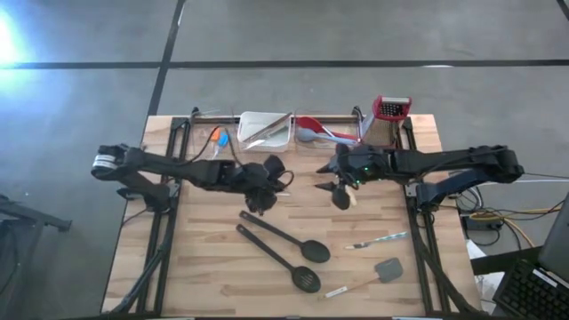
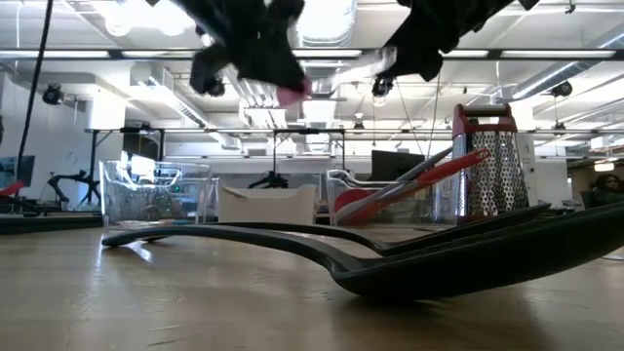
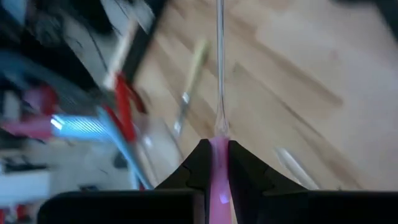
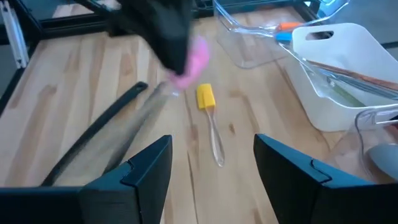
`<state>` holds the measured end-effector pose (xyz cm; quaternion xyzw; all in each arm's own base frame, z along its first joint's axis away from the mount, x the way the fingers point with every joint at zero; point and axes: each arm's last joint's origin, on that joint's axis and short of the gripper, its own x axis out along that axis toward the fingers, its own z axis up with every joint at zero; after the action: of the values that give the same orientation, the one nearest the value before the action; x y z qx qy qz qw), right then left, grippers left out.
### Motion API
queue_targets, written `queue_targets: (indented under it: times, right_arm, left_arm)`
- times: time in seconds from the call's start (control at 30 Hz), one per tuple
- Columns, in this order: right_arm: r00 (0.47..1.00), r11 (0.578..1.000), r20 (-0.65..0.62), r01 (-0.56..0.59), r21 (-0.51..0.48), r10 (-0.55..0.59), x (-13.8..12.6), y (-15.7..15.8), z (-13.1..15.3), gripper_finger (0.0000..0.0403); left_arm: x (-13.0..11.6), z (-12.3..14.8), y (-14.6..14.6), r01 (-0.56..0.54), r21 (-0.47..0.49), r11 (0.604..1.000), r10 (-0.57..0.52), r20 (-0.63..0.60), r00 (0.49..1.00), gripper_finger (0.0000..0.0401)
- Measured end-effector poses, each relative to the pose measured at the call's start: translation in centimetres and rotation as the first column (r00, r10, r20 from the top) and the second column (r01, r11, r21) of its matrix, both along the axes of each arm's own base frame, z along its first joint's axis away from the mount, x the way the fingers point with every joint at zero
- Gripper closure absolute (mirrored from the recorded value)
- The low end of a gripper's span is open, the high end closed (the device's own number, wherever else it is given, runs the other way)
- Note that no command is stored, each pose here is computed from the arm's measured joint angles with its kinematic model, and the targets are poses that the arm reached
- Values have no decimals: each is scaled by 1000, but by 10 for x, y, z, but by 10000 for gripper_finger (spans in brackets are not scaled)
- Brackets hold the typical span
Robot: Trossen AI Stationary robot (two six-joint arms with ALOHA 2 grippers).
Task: Pick & Place Kitchen Items
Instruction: Put the pink spatula into the left transparent bin
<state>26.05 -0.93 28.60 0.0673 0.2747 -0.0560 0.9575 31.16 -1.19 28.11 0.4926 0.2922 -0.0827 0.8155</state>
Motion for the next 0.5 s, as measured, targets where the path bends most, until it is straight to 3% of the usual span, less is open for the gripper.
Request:
queue_targets:
  times: [0.13,0.2,0.27,0.37,0.5]
  right_arm:
    - [1000,1000,-3,-1,-2,1,1,0,-1,184]
    - [1000,1000,-2,4,7,-4,-2,0,1,184]
    - [1000,1000,4,5,9,-6,-4,0,3,184]
    - [1000,1000,12,6,9,-6,-7,0,6,184]
    - [1000,1000,23,3,4,-3,-8,0,8,184]
  left_arm:
    - [-9,16,-13,39,26,999,-41,80,996,367]
    - [-17,16,-13,-2,70,998,-1,46,999,367]
    - [-27,13,-9,-83,171,982,89,-28,996,367]
    - [-43,11,1,-192,377,906,256,-128,958,367]
    - [-66,9,13,-169,573,802,379,-271,885,367]
